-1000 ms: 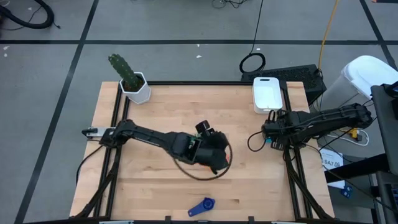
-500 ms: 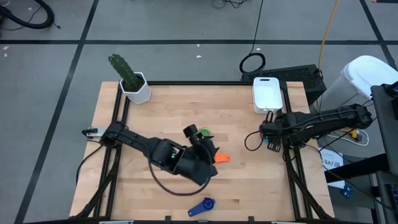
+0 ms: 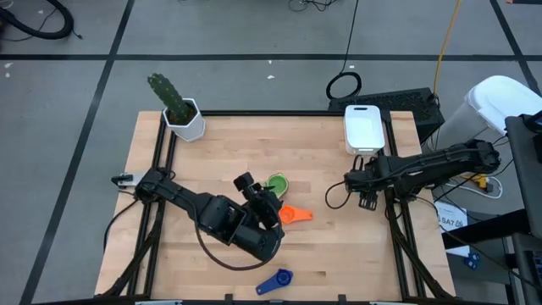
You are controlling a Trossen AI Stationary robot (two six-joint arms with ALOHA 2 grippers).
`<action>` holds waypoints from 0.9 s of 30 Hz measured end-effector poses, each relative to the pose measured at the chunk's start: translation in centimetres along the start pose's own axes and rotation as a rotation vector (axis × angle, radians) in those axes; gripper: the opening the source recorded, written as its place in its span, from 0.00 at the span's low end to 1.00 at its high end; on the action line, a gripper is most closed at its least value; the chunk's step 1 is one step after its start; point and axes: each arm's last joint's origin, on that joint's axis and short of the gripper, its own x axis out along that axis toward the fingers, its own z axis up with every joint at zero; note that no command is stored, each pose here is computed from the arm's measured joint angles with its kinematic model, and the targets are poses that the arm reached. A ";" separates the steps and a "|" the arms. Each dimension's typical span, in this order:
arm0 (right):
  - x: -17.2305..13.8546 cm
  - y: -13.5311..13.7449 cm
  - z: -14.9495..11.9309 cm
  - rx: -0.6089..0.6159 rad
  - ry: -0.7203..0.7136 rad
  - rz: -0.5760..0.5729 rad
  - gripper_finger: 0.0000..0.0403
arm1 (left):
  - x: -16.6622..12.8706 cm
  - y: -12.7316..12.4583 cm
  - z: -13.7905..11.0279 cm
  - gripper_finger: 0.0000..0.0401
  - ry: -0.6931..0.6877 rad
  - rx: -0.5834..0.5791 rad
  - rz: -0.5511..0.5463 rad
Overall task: Nest measuring cups in basket
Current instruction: Stack the light blue measuring cup on top of the green measuring cup
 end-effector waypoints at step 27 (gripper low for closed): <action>0.6 0.8 1.5 0.088 -0.016 0.090 0.58 | -3.6 -1.9 -2.1 0.53 0.000 -0.058 -0.063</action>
